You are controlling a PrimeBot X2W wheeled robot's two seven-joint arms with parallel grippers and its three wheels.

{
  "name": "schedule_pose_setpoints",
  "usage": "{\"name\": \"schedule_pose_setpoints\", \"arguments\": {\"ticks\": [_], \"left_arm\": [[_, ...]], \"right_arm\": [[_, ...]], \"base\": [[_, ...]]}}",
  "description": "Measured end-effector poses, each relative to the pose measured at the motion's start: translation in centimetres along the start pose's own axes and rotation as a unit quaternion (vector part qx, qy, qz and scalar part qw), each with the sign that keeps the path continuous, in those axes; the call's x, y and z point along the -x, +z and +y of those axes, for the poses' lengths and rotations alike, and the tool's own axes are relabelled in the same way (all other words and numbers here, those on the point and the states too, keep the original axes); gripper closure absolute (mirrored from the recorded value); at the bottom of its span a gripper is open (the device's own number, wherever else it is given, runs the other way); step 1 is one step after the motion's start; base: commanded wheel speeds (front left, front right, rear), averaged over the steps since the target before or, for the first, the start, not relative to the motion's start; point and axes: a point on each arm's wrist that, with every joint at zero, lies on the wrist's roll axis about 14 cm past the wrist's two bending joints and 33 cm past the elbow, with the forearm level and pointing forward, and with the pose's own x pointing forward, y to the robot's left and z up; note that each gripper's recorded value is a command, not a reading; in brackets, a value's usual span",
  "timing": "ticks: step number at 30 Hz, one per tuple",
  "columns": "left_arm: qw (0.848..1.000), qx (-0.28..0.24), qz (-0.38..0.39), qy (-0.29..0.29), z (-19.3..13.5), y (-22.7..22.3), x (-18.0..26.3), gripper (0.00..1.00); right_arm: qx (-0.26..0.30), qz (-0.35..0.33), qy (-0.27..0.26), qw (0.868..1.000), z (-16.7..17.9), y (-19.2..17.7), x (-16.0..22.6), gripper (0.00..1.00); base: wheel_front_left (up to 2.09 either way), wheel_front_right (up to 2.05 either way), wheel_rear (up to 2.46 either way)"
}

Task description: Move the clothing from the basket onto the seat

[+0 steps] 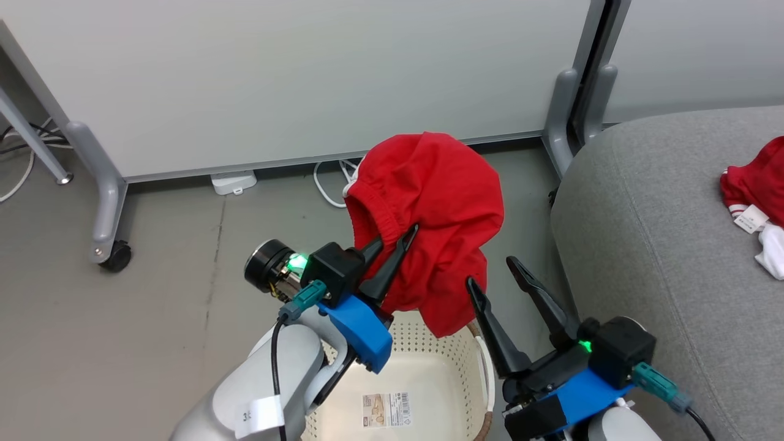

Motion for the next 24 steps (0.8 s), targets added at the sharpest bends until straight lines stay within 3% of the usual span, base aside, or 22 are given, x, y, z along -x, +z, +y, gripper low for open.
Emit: {"name": "schedule_pose_setpoints", "arguments": {"ticks": [12, 20, 21, 22, 24], "left_arm": [[1.0, 0.007, -0.006, -0.01, -0.2, 0.1, -1.6, 1.0], [1.0, 0.011, -0.008, -0.012, -0.3, 0.0, -2.1, 1.0], [1.0, 0.012, -0.009, -0.012, -0.3, 0.1, -2.1, 1.0], [1.0, 0.013, -0.009, -0.012, -0.3, 0.0, -2.1, 1.0], [1.0, 0.013, -0.009, -0.012, -0.3, 0.0, -2.2, 1.0]], "right_arm": [[0.003, 0.073, 0.04, 0.997, 0.6, -5.3, -3.8, 0.0], [0.003, 0.095, 0.033, 0.995, -0.2, -6.9, -5.4, 0.0], [0.002, 0.097, 0.032, 0.995, -0.2, -7.0, -5.5, 0.64], [0.001, 0.101, 0.033, 0.994, -0.1, -7.2, -5.6, 1.0], [-0.004, 0.106, 0.034, 0.994, 0.0, -7.6, -5.6, 1.0]], "base": [[0.0, 0.0, 0.0], [0.0, 0.0, 0.0], [0.0, 0.0, 0.0], [0.0, 0.0, 0.0], [0.0, 0.0, 0.0]]}}
